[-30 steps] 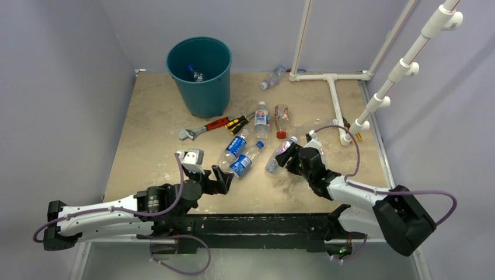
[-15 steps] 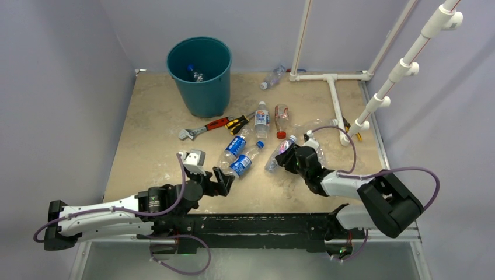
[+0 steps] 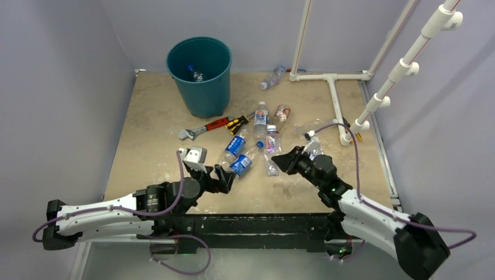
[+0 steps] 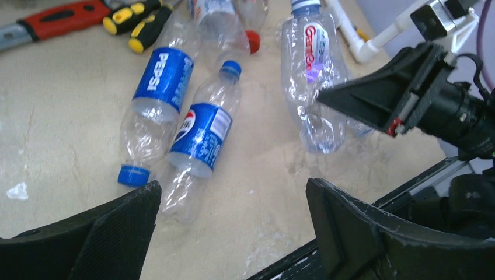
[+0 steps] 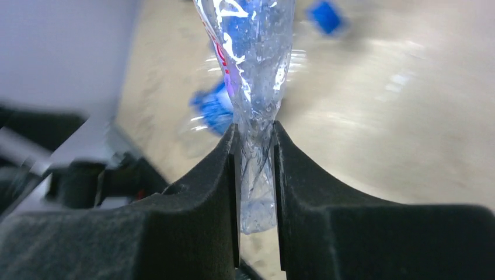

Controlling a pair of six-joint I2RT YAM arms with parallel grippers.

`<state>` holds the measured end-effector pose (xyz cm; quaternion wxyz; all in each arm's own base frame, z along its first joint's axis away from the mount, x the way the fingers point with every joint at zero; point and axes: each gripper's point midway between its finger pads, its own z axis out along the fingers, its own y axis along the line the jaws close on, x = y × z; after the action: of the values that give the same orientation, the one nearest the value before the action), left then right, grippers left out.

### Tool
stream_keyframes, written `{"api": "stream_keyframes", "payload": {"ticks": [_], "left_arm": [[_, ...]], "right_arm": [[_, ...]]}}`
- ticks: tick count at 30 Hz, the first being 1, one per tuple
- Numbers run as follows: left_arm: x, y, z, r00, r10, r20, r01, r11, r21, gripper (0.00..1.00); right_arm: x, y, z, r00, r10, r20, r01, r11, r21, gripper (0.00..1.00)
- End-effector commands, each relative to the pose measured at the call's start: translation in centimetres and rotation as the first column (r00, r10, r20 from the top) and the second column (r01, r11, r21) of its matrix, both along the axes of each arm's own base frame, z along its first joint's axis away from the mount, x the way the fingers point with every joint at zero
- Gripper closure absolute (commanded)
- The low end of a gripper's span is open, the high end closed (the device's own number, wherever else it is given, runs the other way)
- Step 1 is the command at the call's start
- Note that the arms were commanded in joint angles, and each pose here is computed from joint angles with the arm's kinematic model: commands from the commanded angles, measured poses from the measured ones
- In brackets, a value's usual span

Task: Put the plastic bottles in the bin
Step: Pick up the plastic bottle at the center of the board, then place the plastic bottle in the trash bin.

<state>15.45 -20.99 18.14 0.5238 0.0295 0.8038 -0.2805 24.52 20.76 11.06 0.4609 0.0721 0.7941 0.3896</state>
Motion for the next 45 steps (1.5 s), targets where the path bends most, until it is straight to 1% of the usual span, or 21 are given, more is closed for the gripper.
{"api": "stream_keyframes", "payload": {"ticks": [1, 3, 6, 8, 9, 12, 15, 18, 27, 30, 35, 41, 43, 45], "left_arm": [[1.1, -1.1, 8.1, 0.985, -0.001, 0.175, 0.022, 0.993, -0.119, 0.04], [0.8, -2.0, 11.7, 0.964, -0.035, 0.262, 0.095, 0.971, -0.218, 0.03], [-0.9, -3.2, 15.5, 0.907, -0.115, 0.405, 0.255, 0.915, -0.312, 0.01], [-1.7, -4.0, 17.0, 0.878, -0.161, 0.451, 0.326, 0.891, -0.315, 0.01], [-1.9, -4.4, 17.4, 0.87, -0.183, 0.457, 0.344, 0.89, -0.3, 0.01], [-2.3, -5.9, 17.7, 0.858, -0.239, 0.456, 0.386, 0.884, -0.264, 0.01], [-3.3, -7.6, 18.4, 0.822, -0.327, 0.465, 0.479, 0.839, -0.257, 0.01], [-3.4, -8.5, 19.1, 0.802, -0.368, 0.471, 0.532, 0.799, -0.281, 0.08], [-3.1, -9.0, 19.9, 0.797, -0.375, 0.474, 0.541, 0.791, -0.284, 0.34], [-3.3, -9.4, 19.9, 0.785, -0.393, 0.478, 0.56, 0.781, -0.278, 0.42], [-3.4, -10.3, 19.0, 0.783, -0.42, 0.46, 0.574, 0.773, -0.27, 0.45], [-3.4, -10.6, 18.8, 0.784, -0.425, 0.453, 0.576, 0.769, -0.277, 0.63], [-3.5, -10.7, 18.8, 0.782, -0.429, 0.453, 0.58, 0.766, -0.277, 0.71], [-3.5, -10.8, 18.8, 0.781, -0.432, 0.452, 0.583, 0.763, -0.279, 0.82]], "right_arm": [[-6.1, 4.4, 7.3, 0.873, 0.375, 0.31, -0.392, 0.92, -0.01, 0.94], [-8.6, 5.5, 9.2, 0.82, 0.443, 0.363, -0.472, 0.881, -0.01, 1.0], [-11.7, 6.0, 11.9, 0.718, 0.514, 0.47, -0.587, 0.809, 0.012, 1.0], [-13.6, 5.8, 13.0, 0.647, 0.541, 0.538, -0.646, 0.763, 0.009, 1.0], [-14.2, 5.8, 13.3, 0.622, 0.547, 0.561, -0.663, 0.749, 0.004, 1.0], [-15.2, 5.7, 13.6, 0.571, 0.563, 0.598, -0.693, 0.72, -0.016, 1.0], [-15.3, 5.6, 13.9, 0.56, 0.554, 0.615, -0.69, 0.723, -0.023, 1.0], [-15.2, 5.4, 14.4, 0.555, 0.528, 0.643, -0.679, 0.734, -0.016, 1.0], [-15.4, 5.4, 14.8, 0.536, 0.527, 0.66, -0.685, 0.728, -0.024, 1.0], [-15.4, 5.6, 14.5, 0.538, 0.535, 0.652, -0.688, 0.725, -0.027, 1.0], [-15.6, 5.5, 14.7, 0.531, 0.532, 0.66, -0.692, 0.721, -0.024, 1.0], [-15.7, 5.3, 14.8, 0.536, 0.53, 0.657, -0.686, 0.727, -0.027, 1.0], [-15.7, 5.2, 14.8, 0.539, 0.527, 0.657, -0.683, 0.73, -0.025, 1.0], [-15.6, 5.1, 14.7, 0.548, 0.523, 0.653, -0.678, 0.735, -0.02, 1.0]]}}
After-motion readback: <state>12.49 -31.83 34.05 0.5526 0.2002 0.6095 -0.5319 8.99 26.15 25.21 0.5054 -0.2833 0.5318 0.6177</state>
